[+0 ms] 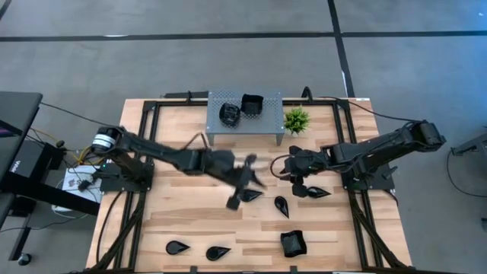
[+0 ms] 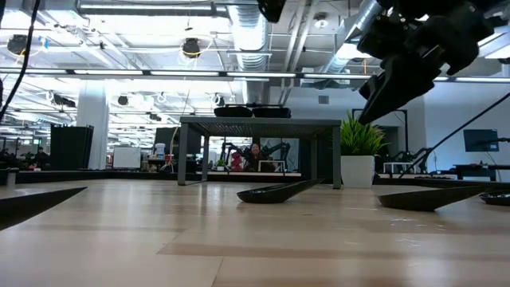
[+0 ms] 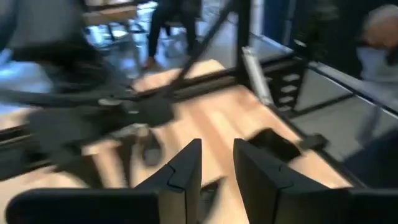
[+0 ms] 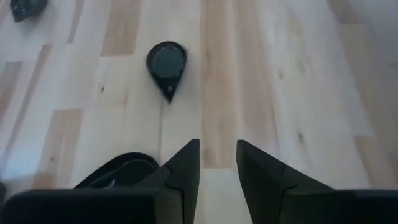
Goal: Pick & Place Mini shaped plates
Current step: Stack the black distorted square plate on top of the stacked black distorted square plates on the shelf
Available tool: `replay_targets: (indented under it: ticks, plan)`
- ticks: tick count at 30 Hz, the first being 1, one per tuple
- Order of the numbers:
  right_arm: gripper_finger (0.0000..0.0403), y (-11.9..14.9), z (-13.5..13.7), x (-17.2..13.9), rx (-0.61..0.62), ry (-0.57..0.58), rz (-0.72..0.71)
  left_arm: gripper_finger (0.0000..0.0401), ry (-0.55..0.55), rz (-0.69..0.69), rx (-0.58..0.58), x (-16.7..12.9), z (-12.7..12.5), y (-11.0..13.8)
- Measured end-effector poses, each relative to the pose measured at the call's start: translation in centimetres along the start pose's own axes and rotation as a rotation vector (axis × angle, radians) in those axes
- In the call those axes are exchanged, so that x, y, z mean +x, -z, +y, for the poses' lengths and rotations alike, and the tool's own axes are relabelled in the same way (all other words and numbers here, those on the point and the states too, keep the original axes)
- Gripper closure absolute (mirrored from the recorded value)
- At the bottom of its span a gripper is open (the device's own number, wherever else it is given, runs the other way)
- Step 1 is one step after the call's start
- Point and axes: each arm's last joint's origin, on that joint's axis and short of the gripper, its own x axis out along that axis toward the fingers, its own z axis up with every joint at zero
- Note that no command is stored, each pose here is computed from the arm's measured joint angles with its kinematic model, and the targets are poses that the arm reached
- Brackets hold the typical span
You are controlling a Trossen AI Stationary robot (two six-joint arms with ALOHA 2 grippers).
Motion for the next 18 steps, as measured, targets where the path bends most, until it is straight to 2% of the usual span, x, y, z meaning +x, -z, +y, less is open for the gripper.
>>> replay_targets:
  ticks: [3,9,13,18]
  plan:
    - [0.0302,0.0,0.9,-0.1,-0.006,-0.032,-0.012,0.0307,0.065,0.020,0.015,0.3,-2.4,-0.1]
    - [0.0302,-0.3,4.7,-0.6,-0.063,-0.196,-0.102,0.0307,0.138,0.013,0.035,0.1,-5.6,-0.9]
    - [0.0303,0.1,7.4,-1.4,-0.005,-0.286,-0.126,0.0307,0.087,0.132,0.043,-0.7,-6.5,-0.5]
    - [0.0313,1.0,10.5,-1.2,0.051,-0.247,-0.098,0.0307,-0.006,0.320,0.058,-1.9,-6.4,0.6]
